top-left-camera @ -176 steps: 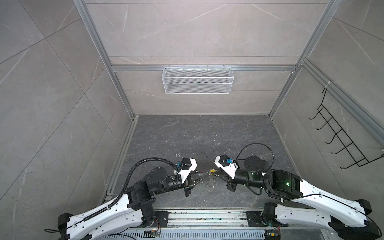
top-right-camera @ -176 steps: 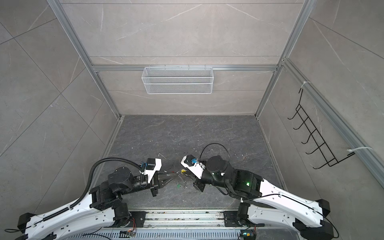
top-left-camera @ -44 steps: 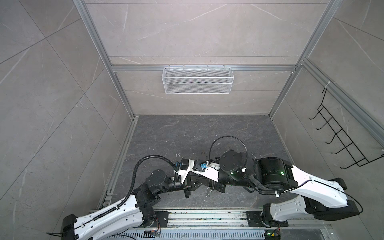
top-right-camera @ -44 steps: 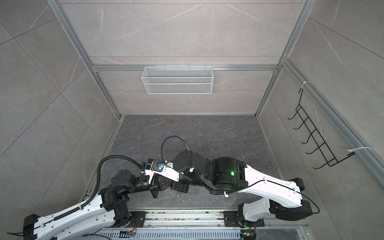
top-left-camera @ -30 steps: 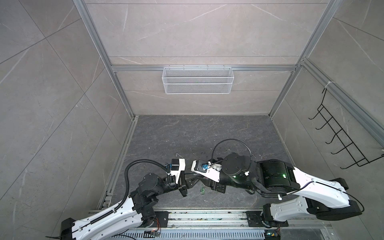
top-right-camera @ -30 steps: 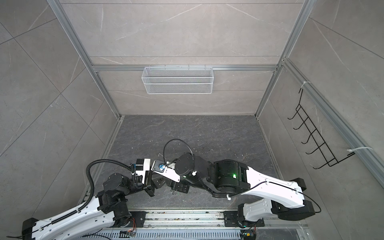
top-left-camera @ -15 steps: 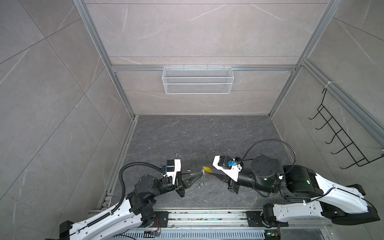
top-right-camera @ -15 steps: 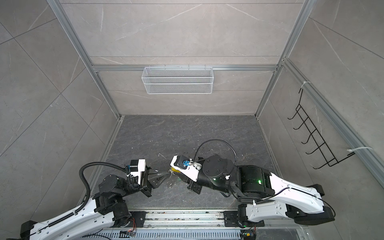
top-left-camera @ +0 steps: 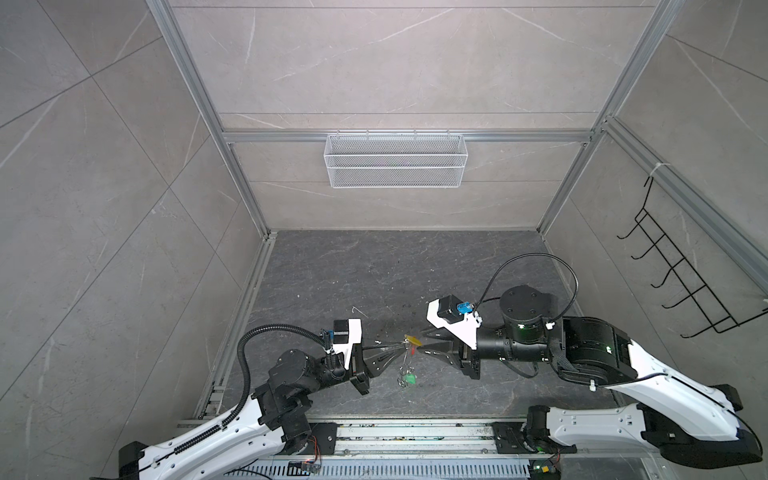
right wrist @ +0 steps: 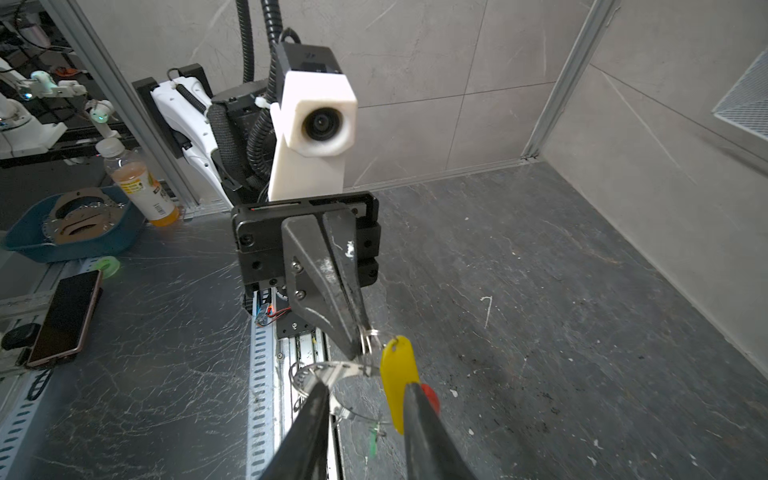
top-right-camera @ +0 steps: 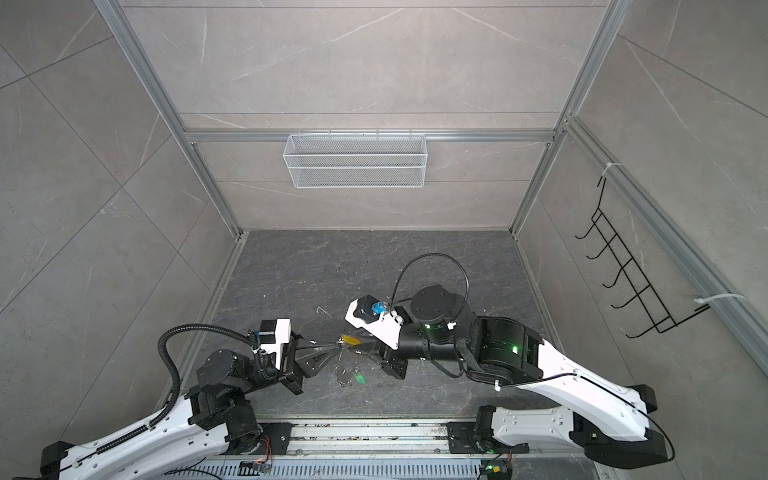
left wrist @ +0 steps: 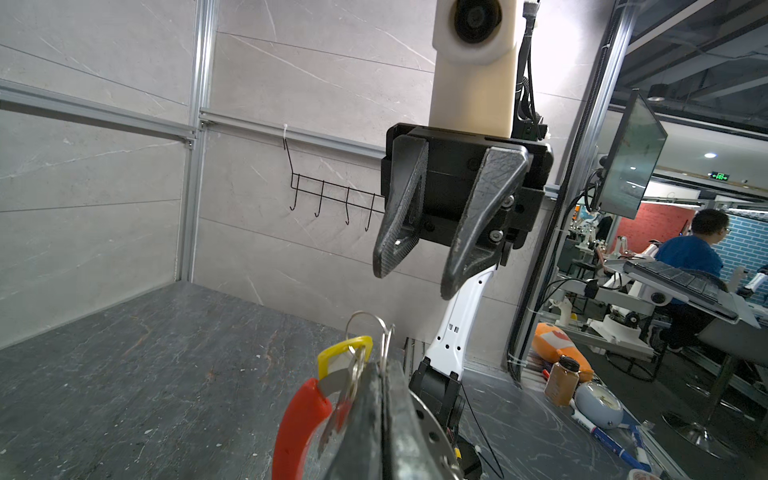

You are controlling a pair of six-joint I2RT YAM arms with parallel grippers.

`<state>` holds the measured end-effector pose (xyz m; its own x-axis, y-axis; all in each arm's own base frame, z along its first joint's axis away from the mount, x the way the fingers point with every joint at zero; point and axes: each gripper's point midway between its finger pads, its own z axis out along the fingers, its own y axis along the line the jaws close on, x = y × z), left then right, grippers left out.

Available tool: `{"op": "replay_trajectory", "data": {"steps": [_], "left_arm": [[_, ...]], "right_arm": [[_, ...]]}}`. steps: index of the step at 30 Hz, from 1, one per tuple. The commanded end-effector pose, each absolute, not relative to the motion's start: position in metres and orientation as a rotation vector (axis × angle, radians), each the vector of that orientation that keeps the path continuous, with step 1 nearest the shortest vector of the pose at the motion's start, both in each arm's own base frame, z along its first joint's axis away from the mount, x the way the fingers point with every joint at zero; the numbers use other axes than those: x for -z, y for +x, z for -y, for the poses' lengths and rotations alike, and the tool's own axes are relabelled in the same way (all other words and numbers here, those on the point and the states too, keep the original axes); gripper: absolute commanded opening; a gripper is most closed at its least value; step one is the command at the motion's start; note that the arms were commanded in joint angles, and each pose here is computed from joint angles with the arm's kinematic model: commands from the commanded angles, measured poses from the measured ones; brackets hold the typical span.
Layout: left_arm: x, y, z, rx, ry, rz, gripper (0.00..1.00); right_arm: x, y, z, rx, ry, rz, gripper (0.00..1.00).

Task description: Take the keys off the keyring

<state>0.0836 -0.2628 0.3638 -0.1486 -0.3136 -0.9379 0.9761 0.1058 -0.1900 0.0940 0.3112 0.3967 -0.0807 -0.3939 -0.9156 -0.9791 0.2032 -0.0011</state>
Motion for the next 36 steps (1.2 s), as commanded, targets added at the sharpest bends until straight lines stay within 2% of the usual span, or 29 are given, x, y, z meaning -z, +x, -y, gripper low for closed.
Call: {"op": "replay_trajectory", "data": {"steps": [1, 5, 9, 10, 12, 17, 24, 36], "left_arm": [[-0.387, 0.077, 0.255, 1.392, 0.779, -1.065, 0.0], [-0.388, 0.075, 0.254, 1.399, 0.778, -1.057, 0.0], [-0.388, 0.076, 0.252, 1.39, 0.769, -1.054, 0.0], [-0.388, 0.077, 0.251, 1.386, 0.763, -1.06, 0.0], [-0.388, 0.078, 0.251, 1.381, 0.754, -1.064, 0.0], [-0.39, 0.078, 0.25, 1.378, 0.751, -1.057, 0.0], [-0.393, 0.076, 0.248, 1.38, 0.753, -1.047, 0.0], [-0.39, 0.075, 0.25, 1.395, 0.765, -1.056, 0.0]], "right_arm": [[-0.388, 0.086, -0.316, -0.923, -1.375, -1.639, 0.33], [-0.385, 0.092, -0.315, -0.911, -1.363, -1.662, 0.34], [-0.378, 0.097, -0.308, -0.889, -1.331, -1.693, 0.42], [-0.377, 0.097, -0.307, -0.893, -1.322, -1.7, 0.4], [-0.372, 0.093, -0.306, -0.918, -1.336, -1.71, 0.3], [-0.34, 0.089, -0.31, -0.913, -1.402, -1.807, 0.22], [-0.331, 0.093, -0.316, -0.908, -1.399, -1.829, 0.19], [-0.355, 0.11, -0.323, -0.825, -1.352, -1.786, 0.17]]}}
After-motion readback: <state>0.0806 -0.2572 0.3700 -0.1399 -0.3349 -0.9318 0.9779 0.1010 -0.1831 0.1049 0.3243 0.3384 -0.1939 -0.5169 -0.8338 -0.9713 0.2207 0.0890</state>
